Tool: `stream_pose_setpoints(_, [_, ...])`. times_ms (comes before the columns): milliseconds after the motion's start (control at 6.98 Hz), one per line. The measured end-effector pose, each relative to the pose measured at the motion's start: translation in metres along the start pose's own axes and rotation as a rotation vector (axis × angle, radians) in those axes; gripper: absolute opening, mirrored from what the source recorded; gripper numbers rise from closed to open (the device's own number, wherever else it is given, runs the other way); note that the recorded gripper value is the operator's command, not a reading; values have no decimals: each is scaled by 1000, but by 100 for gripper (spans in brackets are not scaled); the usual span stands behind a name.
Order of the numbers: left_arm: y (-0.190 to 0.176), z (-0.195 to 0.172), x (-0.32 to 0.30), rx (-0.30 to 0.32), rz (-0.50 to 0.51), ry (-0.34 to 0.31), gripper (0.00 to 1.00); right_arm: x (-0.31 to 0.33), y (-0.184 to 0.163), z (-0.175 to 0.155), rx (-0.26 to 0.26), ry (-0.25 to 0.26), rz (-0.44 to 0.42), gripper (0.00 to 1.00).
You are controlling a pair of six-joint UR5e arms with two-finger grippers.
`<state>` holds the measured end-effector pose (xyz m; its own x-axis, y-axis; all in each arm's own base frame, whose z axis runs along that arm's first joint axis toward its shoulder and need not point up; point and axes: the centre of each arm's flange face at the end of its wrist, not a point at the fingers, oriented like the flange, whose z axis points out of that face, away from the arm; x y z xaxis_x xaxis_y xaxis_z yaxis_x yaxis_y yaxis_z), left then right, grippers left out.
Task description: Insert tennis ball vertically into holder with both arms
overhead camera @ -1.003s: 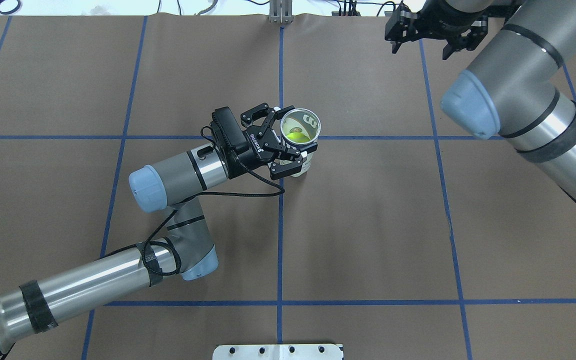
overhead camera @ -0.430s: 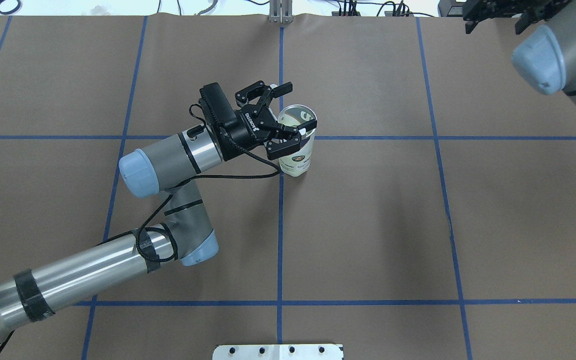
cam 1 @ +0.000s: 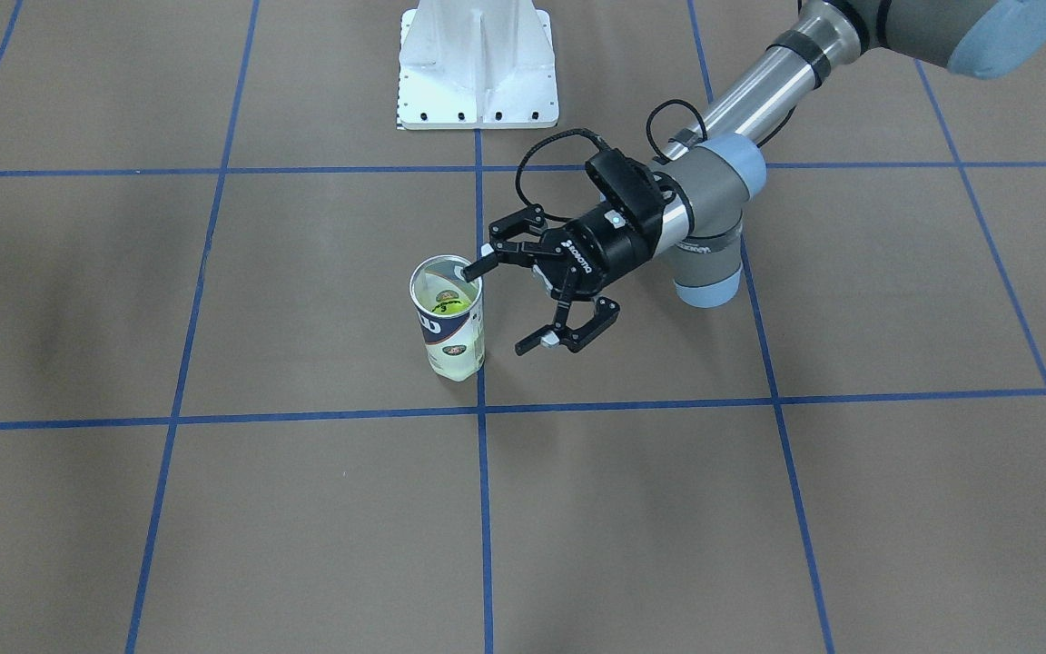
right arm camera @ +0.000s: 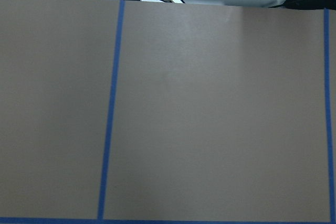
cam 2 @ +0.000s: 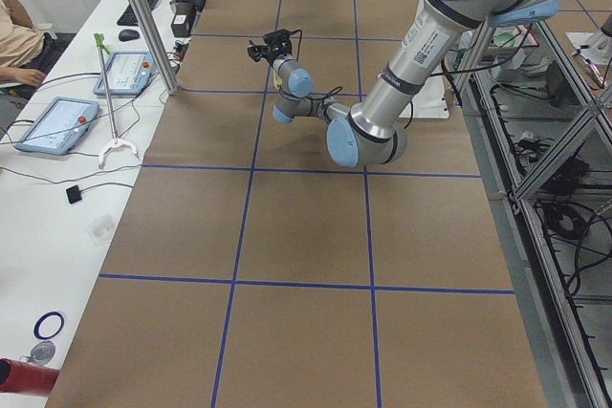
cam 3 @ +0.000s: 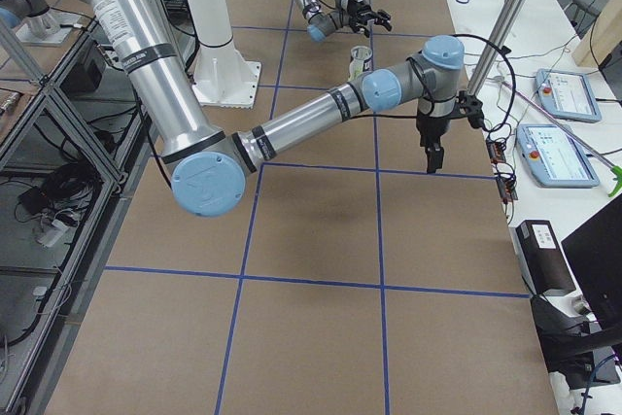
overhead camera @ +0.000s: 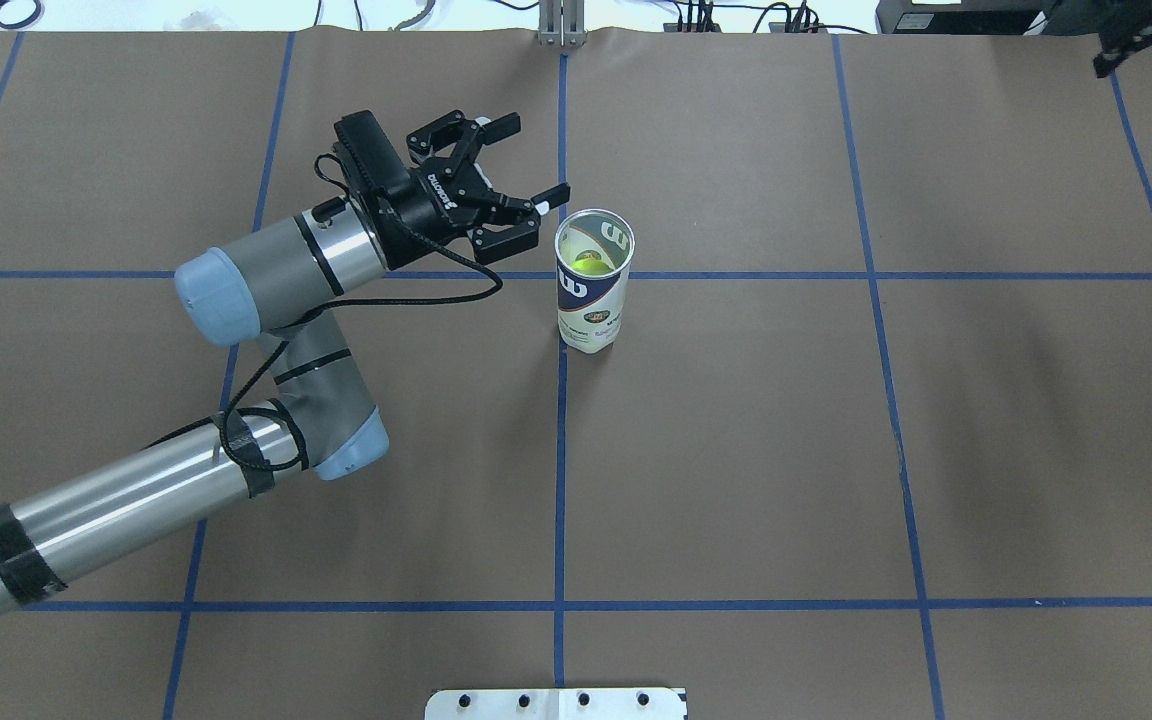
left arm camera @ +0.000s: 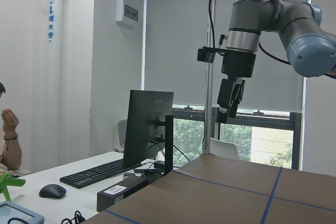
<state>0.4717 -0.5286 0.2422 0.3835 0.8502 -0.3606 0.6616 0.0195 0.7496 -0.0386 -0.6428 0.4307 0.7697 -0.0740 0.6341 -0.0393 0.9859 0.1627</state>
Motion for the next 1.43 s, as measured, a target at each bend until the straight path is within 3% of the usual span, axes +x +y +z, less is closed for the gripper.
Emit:
stream_pose_setpoints(287, [-29,-28,-69,-155,59,5,99,93,42,8,-34,1,-24,99])
stream_pose_setpoints(717, [-121,-95,-200,-478,50,-18,100,173,106,28,-87,4,11,99])
stream_pose_setpoints(1003, [-175,-154,-279,-657,-34,-82,100,197,135,42,-88,5,16,99])
stream_pose_setpoints(1433, [-201,-270,-378,-874,30,-230,100,202,144,47,-77,4,11,99])
